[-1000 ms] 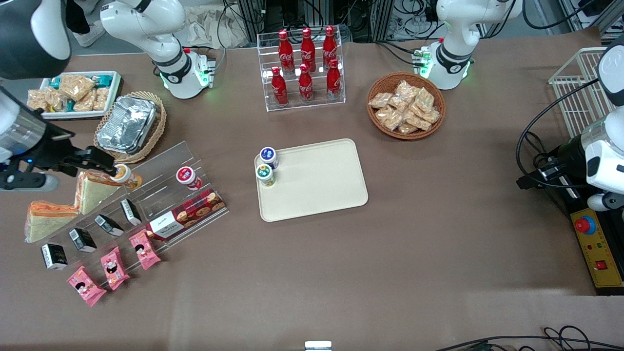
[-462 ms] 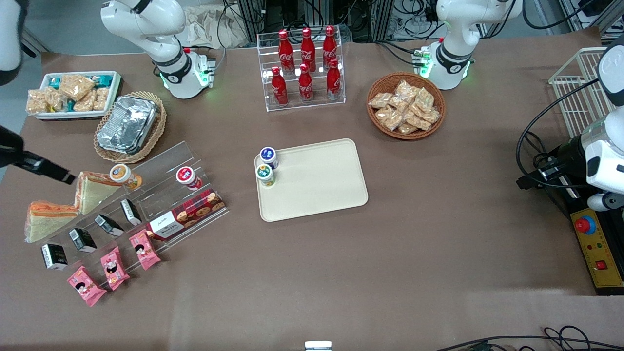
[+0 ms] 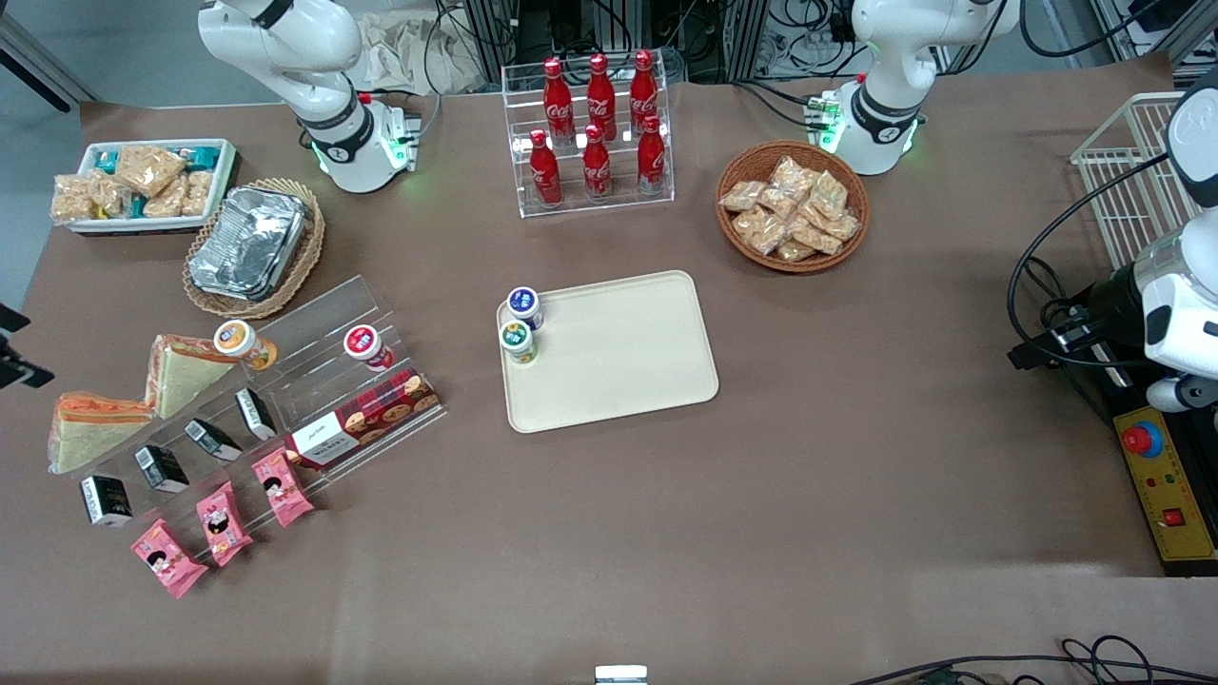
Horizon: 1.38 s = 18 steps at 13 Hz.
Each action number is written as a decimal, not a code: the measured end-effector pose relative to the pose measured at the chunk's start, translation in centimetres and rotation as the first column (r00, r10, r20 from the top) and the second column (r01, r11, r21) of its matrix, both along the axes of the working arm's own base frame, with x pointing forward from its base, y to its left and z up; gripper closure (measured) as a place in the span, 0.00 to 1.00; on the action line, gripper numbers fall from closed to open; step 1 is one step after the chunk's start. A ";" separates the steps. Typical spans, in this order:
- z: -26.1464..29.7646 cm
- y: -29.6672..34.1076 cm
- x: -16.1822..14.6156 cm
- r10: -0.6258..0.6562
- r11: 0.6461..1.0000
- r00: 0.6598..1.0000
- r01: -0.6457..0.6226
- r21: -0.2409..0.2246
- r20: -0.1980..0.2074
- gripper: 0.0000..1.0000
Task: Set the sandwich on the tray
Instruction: 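Move the right gripper down over the plastic-wrapped sandwich in the rack, then close the right gripper on the wrapped sandwich's edge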
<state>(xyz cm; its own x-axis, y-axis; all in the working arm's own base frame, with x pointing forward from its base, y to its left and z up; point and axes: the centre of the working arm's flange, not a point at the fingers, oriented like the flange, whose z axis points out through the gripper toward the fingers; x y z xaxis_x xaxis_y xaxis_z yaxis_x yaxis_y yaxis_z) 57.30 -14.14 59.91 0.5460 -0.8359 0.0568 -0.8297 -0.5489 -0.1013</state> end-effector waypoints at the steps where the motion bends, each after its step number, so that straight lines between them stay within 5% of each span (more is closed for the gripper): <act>1: -0.5 -0.8 0.1 -0.034 0.999 0.999 0.034 0.002 -0.001 0.00; 6: -4.8 -5.9 0.3 -0.127 0.992 0.992 0.127 -0.002 -0.003 0.00; 12: -11.5 -8.8 0.7 -0.158 0.987 0.985 0.157 -0.023 -0.067 0.00; 18: -15.4 -10.3 1.0 -0.154 0.988 0.985 0.150 -0.047 -0.083 0.00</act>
